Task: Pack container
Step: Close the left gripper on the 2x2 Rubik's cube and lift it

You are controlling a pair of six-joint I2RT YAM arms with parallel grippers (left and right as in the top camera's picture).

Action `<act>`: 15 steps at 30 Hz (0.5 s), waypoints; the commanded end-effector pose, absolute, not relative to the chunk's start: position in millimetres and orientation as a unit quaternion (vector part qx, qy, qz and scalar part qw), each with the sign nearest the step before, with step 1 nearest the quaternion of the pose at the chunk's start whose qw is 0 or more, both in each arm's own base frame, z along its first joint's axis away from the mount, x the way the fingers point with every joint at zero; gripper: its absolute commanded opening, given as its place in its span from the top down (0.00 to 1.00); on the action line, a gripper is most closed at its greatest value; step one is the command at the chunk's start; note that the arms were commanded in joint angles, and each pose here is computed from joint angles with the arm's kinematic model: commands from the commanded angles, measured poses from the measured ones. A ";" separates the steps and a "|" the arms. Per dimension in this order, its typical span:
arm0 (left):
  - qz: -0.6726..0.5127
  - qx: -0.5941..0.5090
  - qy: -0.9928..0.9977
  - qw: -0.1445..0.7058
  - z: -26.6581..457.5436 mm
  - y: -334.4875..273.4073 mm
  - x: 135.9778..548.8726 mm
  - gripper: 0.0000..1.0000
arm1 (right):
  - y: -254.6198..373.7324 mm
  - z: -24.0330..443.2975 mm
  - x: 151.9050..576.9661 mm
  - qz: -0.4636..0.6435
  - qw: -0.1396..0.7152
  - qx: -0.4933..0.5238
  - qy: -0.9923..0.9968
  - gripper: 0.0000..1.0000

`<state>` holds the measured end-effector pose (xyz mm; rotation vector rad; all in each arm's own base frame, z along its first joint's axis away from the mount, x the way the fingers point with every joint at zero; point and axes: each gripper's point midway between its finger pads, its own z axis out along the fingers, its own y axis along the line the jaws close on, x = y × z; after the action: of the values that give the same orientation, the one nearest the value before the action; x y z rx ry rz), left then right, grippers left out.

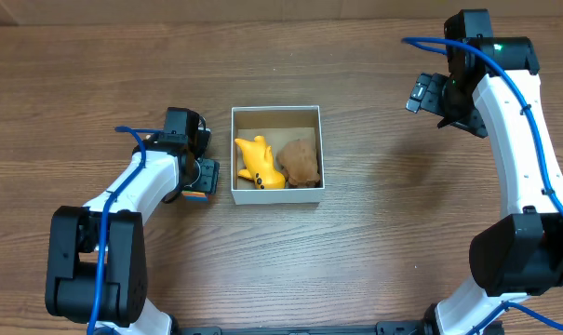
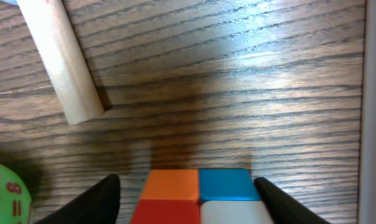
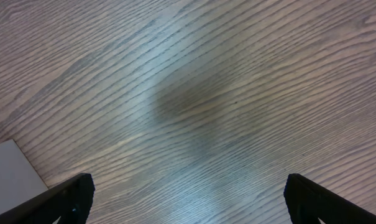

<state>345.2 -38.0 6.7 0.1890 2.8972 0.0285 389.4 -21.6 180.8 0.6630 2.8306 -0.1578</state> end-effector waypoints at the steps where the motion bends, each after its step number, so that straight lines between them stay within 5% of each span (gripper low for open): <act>1: -0.002 0.071 0.992 0.108 0.4 -40.2 340.0 0.45 | -20.7 197.0 392.1 -0.047 0.140 0.227 0.963 0.00; 3: -0.002 0.071 0.992 0.108 0.5 -40.2 340.1 0.50 | -20.7 197.0 392.0 -0.047 0.139 0.227 0.963 0.00; 12: -0.003 0.069 0.990 0.119 14.8 -41.8 352.8 0.43 | -20.7 197.0 392.1 -0.047 0.140 0.227 0.963 0.00; 15: -0.003 0.069 0.990 0.123 29.9 -42.8 361.6 0.49 | -20.7 197.0 392.1 -0.047 0.140 0.227 0.963 0.00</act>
<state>338.5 -38.6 9.4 0.1982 2.9368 0.0210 389.4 -21.6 180.8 0.6625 2.8307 -0.1579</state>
